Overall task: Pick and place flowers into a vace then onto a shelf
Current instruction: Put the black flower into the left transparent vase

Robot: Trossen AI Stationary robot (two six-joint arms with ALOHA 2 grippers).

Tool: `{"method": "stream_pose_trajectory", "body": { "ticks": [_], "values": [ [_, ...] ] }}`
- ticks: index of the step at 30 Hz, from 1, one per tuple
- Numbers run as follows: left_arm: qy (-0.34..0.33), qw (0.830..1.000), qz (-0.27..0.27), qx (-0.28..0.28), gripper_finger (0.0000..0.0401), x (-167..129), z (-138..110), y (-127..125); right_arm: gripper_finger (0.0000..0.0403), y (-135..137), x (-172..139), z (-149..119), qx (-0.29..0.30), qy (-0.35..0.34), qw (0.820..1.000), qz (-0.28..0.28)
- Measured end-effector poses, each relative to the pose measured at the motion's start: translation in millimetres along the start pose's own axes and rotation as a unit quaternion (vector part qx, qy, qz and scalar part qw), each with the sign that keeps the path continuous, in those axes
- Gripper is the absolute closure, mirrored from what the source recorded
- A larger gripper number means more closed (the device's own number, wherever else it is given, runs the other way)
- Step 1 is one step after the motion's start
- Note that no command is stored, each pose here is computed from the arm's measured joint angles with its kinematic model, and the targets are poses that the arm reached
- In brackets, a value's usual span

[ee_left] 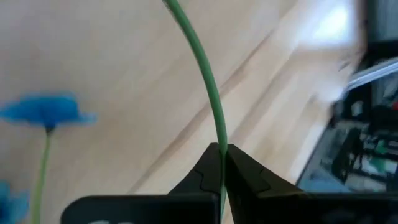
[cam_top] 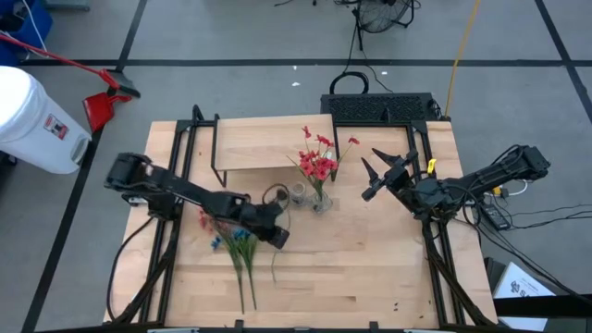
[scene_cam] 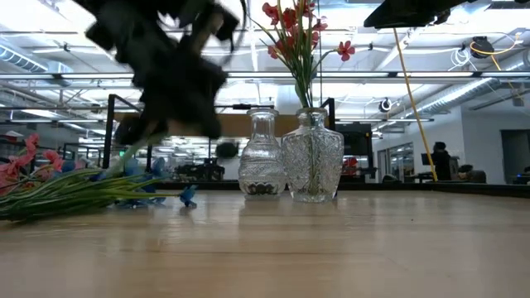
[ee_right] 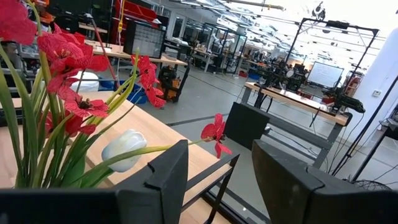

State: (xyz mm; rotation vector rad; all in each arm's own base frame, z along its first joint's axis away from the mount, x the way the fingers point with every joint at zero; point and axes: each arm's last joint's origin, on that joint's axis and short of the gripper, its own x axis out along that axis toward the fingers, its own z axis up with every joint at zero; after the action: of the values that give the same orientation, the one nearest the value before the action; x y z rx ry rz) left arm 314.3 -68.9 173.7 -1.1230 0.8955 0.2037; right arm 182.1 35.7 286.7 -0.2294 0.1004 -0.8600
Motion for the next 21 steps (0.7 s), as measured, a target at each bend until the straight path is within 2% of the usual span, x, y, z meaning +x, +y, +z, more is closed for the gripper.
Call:
{"method": "stream_pose_trajectory", "body": {
  "ticks": [3, 6, 8, 12, 16, 18, 21],
  "values": [
    [-0.074, 0.997, -0.008, 0.015, 0.0391, -31.5, 3.4, -11.7, 0.0234, -0.1, 0.0, 0.2, 0.001, 0.000, 1.000, 0.000],
    [-0.167, 0.985, 0.003, 0.034, 0.0394, -64.2, 6.2, -18.1, 0.0234, -0.1, 0.0, 0.2, 0.001, 0.000, 1.000, 0.000],
    [-0.251, 0.966, 0.006, 0.056, 0.0391, -86.6, 10.1, -23.1, 0.0234, -0.1, 0.0, 0.2, 0.001, -0.001, 1.000, 0.000],
    [-0.385, 0.913, 0.049, 0.124, 0.0391, -124.9, 18.6, -26.8, 0.0234, -0.1, 0.0, 0.2, 0.001, 0.000, 1.000, 0.000],
    [-0.443, 0.883, 0.077, 0.134, 0.0393, -147.9, 32.9, -22.1, 0.0234, -0.1, 0.0, 0.2, 0.004, 0.000, 1.000, 0.000],
    [-0.456, 0.871, 0.093, 0.157, 0.0387, -153.0, 41.7, -20.0, 0.0234, -0.1, 0.0, 0.2, 0.004, 0.000, 1.000, 0.000],
    [-0.472, 0.852, 0.078, 0.212, 0.0389, -160.0, 54.8, -24.2, 0.0234, -0.1, 0.0, 0.2, 0.005, 0.000, 1.000, 0.000]
  ]
}}
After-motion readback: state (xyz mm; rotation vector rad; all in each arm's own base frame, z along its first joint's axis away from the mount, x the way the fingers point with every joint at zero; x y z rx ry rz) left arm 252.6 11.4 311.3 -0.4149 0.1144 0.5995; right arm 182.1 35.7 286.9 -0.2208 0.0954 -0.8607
